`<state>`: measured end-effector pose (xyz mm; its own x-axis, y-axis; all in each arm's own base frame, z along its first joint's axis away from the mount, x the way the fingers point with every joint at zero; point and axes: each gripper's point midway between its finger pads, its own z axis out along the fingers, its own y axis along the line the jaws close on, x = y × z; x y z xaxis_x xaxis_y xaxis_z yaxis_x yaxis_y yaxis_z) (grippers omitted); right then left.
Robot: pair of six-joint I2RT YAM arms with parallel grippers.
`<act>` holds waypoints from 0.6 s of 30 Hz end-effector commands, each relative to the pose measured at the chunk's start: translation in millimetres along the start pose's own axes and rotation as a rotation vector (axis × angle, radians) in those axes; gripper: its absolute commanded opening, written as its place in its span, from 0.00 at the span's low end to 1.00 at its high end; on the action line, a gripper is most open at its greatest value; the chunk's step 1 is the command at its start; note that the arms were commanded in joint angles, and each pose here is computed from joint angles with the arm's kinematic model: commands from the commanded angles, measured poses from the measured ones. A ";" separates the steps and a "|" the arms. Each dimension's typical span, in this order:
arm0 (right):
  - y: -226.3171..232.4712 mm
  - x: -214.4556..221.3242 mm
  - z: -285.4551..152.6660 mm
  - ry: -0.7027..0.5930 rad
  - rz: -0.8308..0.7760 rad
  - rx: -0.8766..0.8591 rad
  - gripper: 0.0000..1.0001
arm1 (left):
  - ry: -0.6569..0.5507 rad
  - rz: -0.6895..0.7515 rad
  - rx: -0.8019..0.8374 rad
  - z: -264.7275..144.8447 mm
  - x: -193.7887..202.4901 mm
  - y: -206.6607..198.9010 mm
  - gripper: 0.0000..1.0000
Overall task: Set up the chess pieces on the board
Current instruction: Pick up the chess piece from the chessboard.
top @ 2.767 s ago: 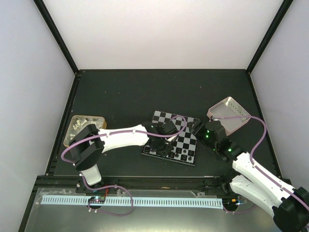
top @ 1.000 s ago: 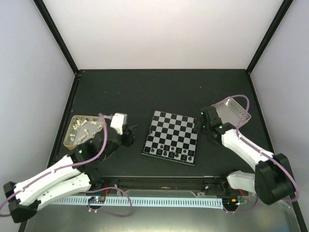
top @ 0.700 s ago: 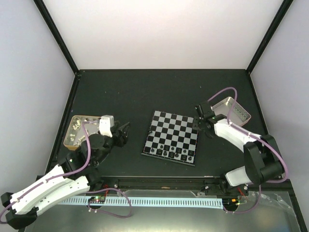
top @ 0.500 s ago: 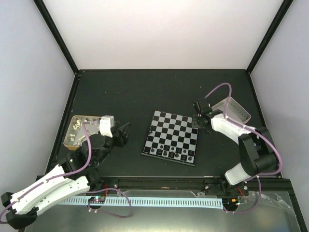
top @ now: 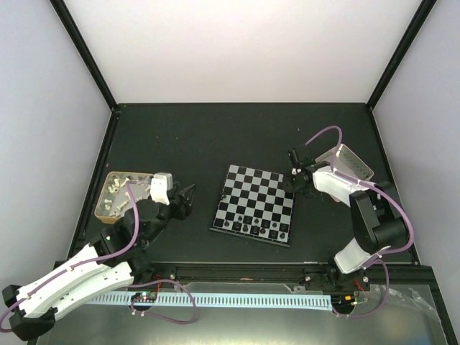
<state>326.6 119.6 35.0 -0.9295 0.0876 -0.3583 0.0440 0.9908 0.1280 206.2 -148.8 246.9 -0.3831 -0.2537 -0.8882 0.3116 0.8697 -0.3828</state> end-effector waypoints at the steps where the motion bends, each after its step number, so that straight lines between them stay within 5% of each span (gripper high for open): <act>1: 13.3 5.0 -6.4 0.010 0.024 -0.086 0.37 | -0.005 -0.020 0.008 2.1 -1.8 -2.5 0.62; 18: -2.5 -15.8 3.4 -0.030 0.097 0.049 0.40 | 0.008 -0.005 0.009 4.9 -0.8 -4.8 0.63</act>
<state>332.6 117.1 33.5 -0.9210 0.1596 -0.3555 0.1217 0.9845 0.1265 207.4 -154.2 239.6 -0.4060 -0.2310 -0.8842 0.3152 0.8728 -0.3727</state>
